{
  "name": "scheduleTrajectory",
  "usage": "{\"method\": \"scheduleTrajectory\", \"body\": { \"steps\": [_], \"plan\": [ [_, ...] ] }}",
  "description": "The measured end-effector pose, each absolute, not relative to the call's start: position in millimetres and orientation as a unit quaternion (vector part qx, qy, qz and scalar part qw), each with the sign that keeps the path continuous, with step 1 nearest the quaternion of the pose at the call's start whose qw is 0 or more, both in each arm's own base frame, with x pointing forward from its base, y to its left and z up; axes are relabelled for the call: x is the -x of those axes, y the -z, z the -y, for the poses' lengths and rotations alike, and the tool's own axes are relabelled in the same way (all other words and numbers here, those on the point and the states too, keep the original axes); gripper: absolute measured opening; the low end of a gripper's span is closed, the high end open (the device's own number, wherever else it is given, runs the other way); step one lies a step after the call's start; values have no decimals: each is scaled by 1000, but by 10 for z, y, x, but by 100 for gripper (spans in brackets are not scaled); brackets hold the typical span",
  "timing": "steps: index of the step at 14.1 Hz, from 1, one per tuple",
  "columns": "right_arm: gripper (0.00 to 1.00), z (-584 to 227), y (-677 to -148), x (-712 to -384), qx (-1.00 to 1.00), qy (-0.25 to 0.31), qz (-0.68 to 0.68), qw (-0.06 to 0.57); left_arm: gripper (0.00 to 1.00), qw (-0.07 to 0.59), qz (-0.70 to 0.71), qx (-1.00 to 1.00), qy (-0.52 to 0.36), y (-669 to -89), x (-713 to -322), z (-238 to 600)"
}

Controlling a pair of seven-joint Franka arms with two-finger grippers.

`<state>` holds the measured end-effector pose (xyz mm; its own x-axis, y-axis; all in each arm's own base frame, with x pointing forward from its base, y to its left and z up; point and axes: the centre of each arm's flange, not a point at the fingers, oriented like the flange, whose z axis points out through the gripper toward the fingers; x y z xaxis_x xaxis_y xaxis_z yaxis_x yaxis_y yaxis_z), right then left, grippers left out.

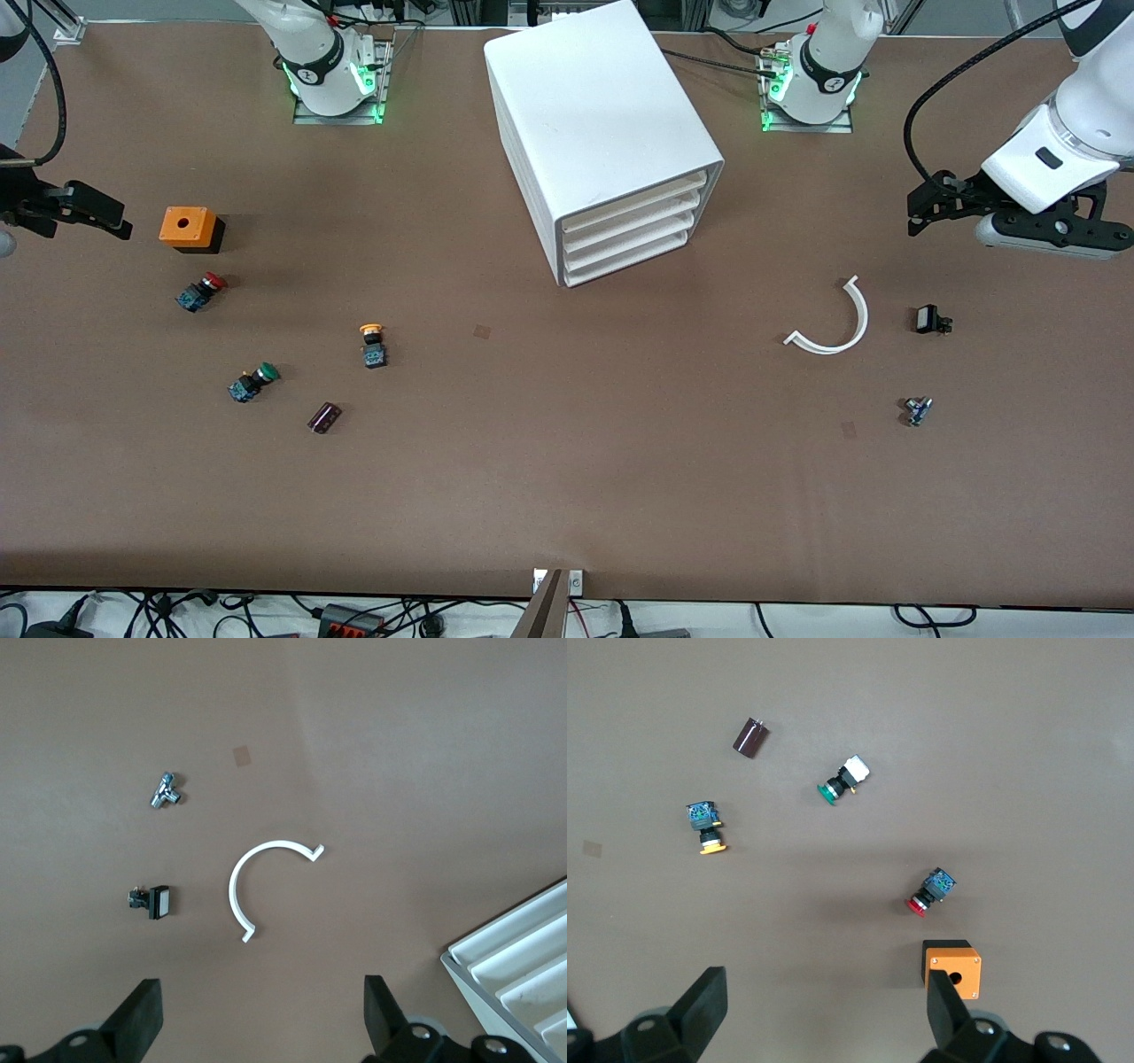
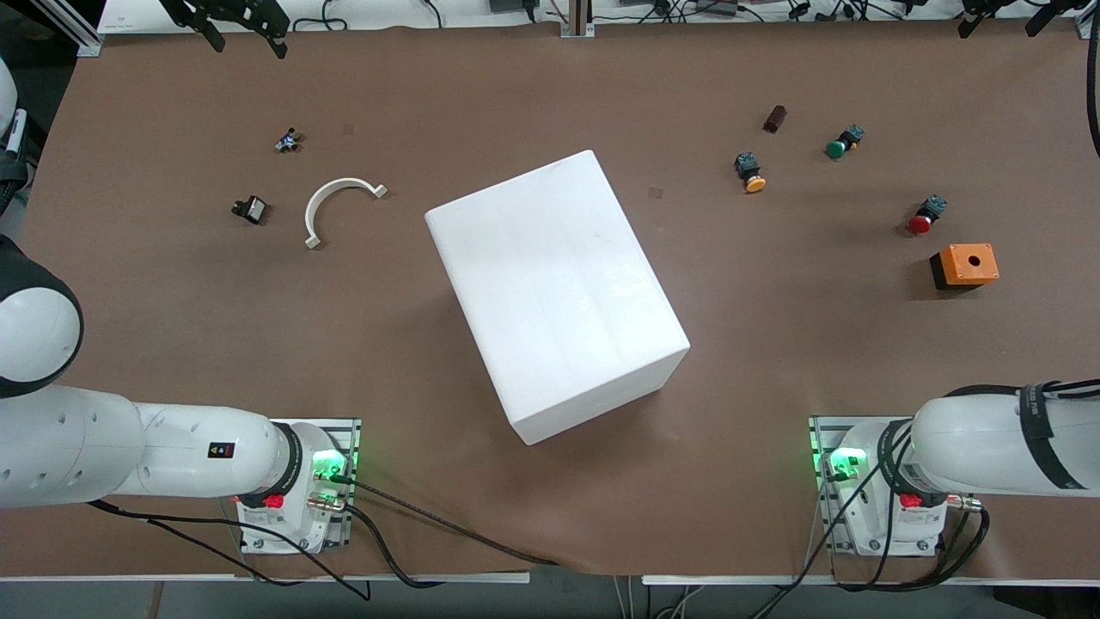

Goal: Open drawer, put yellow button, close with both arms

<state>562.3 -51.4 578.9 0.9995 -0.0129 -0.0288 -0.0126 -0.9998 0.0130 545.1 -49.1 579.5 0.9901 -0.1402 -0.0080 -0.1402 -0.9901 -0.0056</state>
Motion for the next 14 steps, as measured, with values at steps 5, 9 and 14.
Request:
{"method": "scheduleTrajectory", "body": {
  "steps": [5, 9, 14],
  "plan": [
    [100, 513, -5788, -5623, -1000, 15, 6, 6, 100, 3, -70, 997, -8, -5787, -5441, 490],
    [100, 512, -5780, -5623, -1000, 15, 6, 6, 100, 3, -70, 997, -9, -5787, -5441, 490],
    [100, 487, -5555, -5703, -999, 35, 3, 5, 100, 3, -75, 997, -24, -5750, -5412, 526]
  ]
}}
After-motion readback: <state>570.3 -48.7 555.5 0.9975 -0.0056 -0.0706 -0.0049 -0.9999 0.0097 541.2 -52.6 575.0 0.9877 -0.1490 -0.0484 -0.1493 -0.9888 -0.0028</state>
